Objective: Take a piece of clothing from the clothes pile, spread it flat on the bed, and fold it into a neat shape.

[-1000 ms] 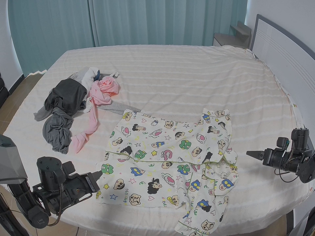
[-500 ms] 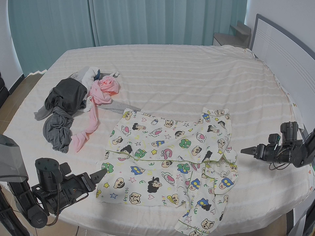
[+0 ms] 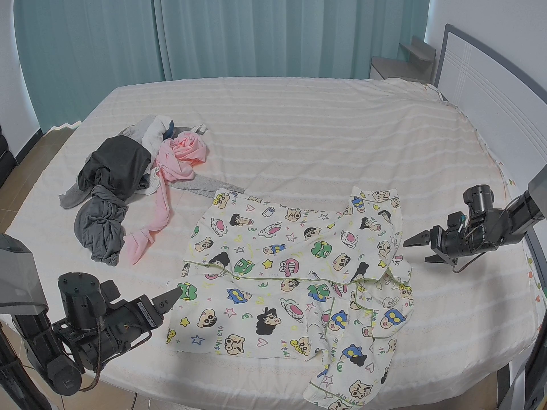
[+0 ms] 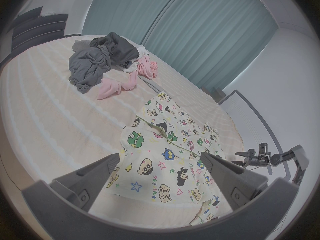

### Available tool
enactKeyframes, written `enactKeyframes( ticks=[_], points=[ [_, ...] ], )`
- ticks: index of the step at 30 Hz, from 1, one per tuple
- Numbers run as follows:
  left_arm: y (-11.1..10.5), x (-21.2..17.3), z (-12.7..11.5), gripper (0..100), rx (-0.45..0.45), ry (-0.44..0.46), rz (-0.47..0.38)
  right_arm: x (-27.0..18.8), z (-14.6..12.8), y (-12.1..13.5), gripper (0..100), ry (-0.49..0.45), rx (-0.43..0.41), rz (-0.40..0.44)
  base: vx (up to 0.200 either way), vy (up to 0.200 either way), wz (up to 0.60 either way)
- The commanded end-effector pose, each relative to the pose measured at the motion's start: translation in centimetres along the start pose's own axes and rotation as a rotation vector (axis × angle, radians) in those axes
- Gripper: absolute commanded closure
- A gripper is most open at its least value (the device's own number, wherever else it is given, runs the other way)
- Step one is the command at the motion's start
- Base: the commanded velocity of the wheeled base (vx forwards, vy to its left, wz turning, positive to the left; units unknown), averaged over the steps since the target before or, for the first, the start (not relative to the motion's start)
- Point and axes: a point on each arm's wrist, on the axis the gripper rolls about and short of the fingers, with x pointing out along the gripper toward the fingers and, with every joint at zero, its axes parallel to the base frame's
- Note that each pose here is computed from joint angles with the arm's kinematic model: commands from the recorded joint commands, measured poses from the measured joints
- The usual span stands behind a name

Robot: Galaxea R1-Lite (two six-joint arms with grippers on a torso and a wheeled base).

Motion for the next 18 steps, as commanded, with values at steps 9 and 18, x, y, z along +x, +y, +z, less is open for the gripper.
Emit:
enactKeyframes(
  ticks=[9,18],
  points=[
    [0.4,-0.1,-0.3,0,-0.012,0.014,0.018,5.4,-0.4,-2.3,0,0.094,0.038,-0.018,0.0,0.0,0.0],
    [0.4,-0.1,-0.3,0,-0.021,0.014,0.018,6.4,0.0,-2.3,0,0.096,0.037,-0.014,0.0,0.0,0.0]
  ],
)
